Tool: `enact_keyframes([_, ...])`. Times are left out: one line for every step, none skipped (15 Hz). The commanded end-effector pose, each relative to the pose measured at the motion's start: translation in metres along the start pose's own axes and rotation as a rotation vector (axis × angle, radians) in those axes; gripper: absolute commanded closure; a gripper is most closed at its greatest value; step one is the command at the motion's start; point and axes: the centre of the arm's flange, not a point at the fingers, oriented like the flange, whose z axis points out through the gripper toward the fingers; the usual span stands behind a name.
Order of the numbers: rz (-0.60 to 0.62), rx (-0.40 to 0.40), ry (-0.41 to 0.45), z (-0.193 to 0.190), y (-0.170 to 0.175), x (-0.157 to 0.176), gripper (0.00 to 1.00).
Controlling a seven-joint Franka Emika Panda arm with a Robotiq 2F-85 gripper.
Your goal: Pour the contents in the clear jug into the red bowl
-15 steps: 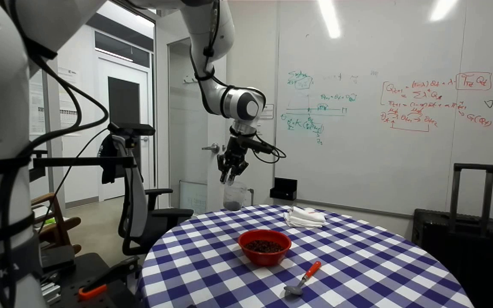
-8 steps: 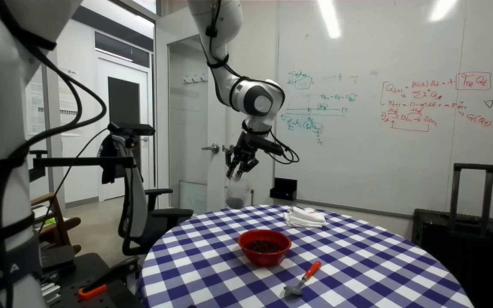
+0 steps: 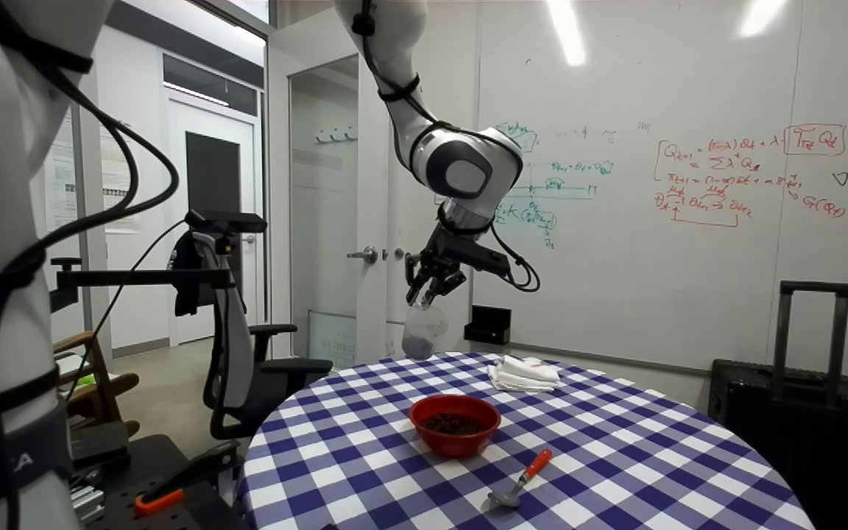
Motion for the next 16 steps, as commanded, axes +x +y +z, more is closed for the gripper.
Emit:
enact_keyframes([-0.08,0.038,-0.008,-0.014,0.0,-0.019,0.93])
enact_keyframes([-0.114,0.069,-0.029,-0.014,0.001,-0.022,0.93])
enact_keyframes([-0.157,0.114,-0.055,-0.013,0.001,-0.023,0.93])
enact_keyframes([-0.195,0.154,-0.079,-0.012,-0.001,-0.024,0.93])
enact_keyframes([-0.235,0.188,-0.092,-0.013,-0.003,-0.023,0.93])
enact_keyframes([-0.276,0.218,-0.111,-0.014,-0.005,-0.02,0.93])
enact_keyframes([-0.318,0.244,-0.132,-0.016,-0.005,-0.019,0.93])
enact_keyframes([-0.363,0.265,-0.147,-0.019,-0.004,-0.017,0.93])
enact_keyframes([-0.401,0.283,-0.161,-0.022,-0.003,-0.015,0.93])
enact_keyframes([-0.437,0.289,-0.16,-0.025,-0.001,-0.013,0.93])
enact_keyframes([-0.47,0.293,-0.152,-0.027,-0.007,-0.016,0.93])
enact_keyframes([-0.506,0.294,-0.126,-0.029,-0.004,-0.016,0.93])
enact_keyframes([-0.535,0.297,-0.106,-0.029,0.002,-0.014,0.93])
enact_keyframes([-0.556,0.303,-0.089,-0.027,0.005,-0.015,0.93])
enact_keyframes([-0.581,0.311,-0.072,-0.026,0.009,-0.015,0.93])
enact_keyframes([-0.604,0.318,-0.057,-0.025,0.013,-0.013,0.93])
